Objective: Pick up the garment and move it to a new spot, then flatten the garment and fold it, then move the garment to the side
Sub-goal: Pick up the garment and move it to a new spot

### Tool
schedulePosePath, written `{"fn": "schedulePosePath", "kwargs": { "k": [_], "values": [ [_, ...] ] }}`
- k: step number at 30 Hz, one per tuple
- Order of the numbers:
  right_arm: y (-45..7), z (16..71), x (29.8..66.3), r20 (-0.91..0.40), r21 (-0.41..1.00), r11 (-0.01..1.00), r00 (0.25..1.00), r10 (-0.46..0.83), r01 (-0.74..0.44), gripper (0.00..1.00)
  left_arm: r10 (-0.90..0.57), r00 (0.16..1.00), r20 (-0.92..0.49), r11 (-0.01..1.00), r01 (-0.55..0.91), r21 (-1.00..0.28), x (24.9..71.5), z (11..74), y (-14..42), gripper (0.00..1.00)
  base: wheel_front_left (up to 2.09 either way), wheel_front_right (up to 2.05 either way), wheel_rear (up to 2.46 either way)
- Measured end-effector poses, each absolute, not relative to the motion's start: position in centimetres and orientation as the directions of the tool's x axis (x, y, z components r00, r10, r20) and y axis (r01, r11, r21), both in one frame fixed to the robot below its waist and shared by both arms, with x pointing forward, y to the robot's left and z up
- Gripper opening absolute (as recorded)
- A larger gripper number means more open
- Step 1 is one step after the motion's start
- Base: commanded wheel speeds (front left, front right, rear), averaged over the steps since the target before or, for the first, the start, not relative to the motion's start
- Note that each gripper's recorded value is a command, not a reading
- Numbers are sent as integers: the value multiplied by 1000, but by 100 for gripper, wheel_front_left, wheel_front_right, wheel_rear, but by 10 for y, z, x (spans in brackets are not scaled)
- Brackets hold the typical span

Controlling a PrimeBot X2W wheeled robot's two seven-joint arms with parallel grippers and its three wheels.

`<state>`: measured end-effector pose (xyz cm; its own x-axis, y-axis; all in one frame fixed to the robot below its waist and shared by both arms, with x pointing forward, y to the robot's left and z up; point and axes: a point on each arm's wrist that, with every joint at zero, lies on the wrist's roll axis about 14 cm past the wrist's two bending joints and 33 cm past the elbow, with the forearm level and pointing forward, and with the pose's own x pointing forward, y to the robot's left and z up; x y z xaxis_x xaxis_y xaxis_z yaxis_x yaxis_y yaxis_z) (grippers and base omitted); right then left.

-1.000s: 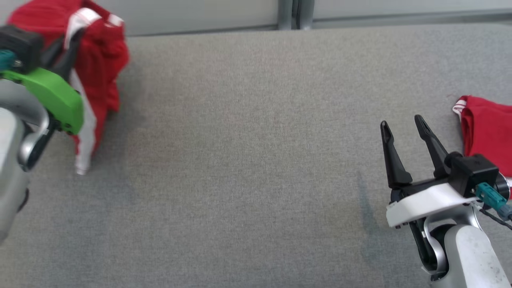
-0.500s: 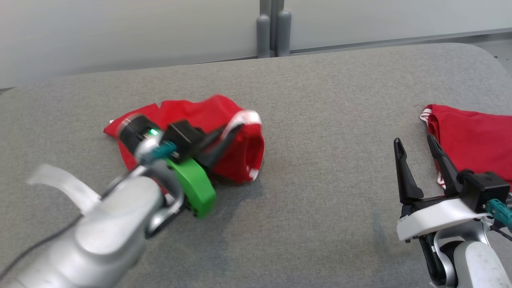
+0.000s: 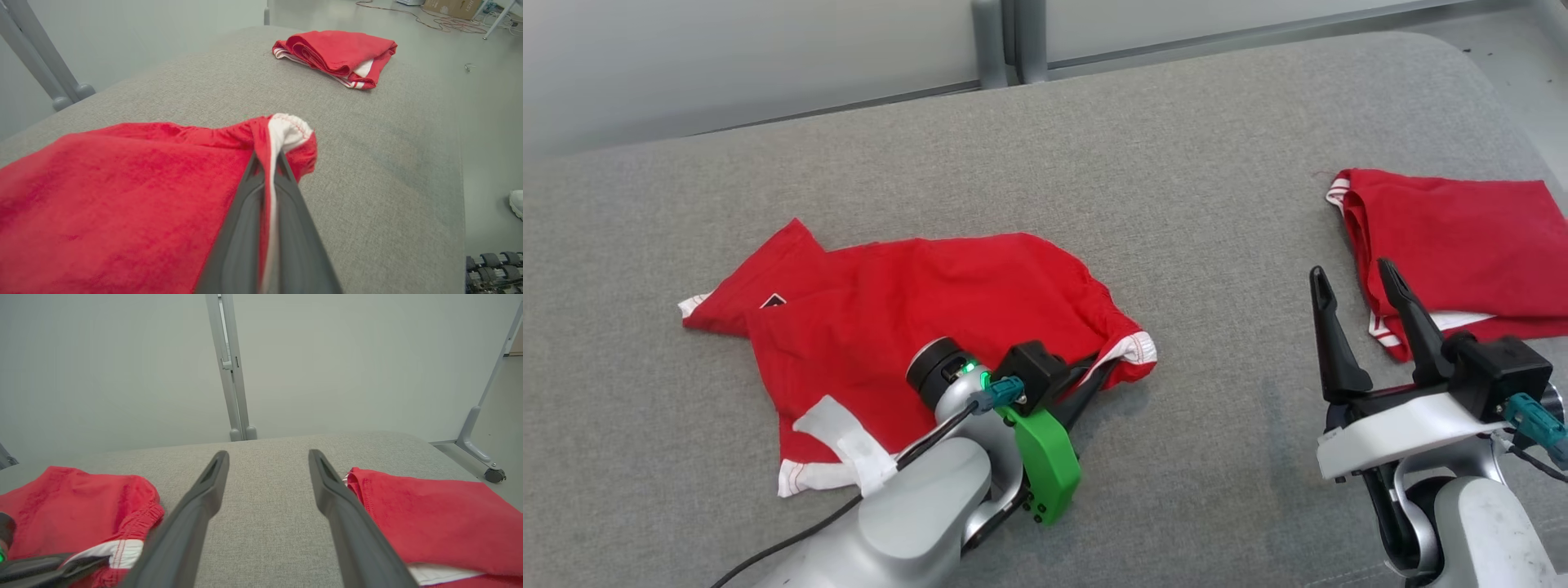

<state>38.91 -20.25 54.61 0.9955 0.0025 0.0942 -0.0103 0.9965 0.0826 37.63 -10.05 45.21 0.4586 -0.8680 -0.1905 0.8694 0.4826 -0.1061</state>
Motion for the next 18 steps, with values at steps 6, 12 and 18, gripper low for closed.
{"fn": "schedulePosePath", "kwargs": {
  "k": [6,12,18],
  "values": [
    [-210,539,390,77,87,996,997,-20,13,100,-856,457,-240,497,857,-139,379,430,-105,0,0,0,0],
    [-216,531,392,57,85,996,998,-37,32,100,-857,459,-235,500,851,-161,383,426,-111,100,0,0,0],
    [-209,532,395,66,91,996,998,-18,12,100,-845,497,-200,530,827,-185,386,436,-107,100,0,0,0]
  ]
}}
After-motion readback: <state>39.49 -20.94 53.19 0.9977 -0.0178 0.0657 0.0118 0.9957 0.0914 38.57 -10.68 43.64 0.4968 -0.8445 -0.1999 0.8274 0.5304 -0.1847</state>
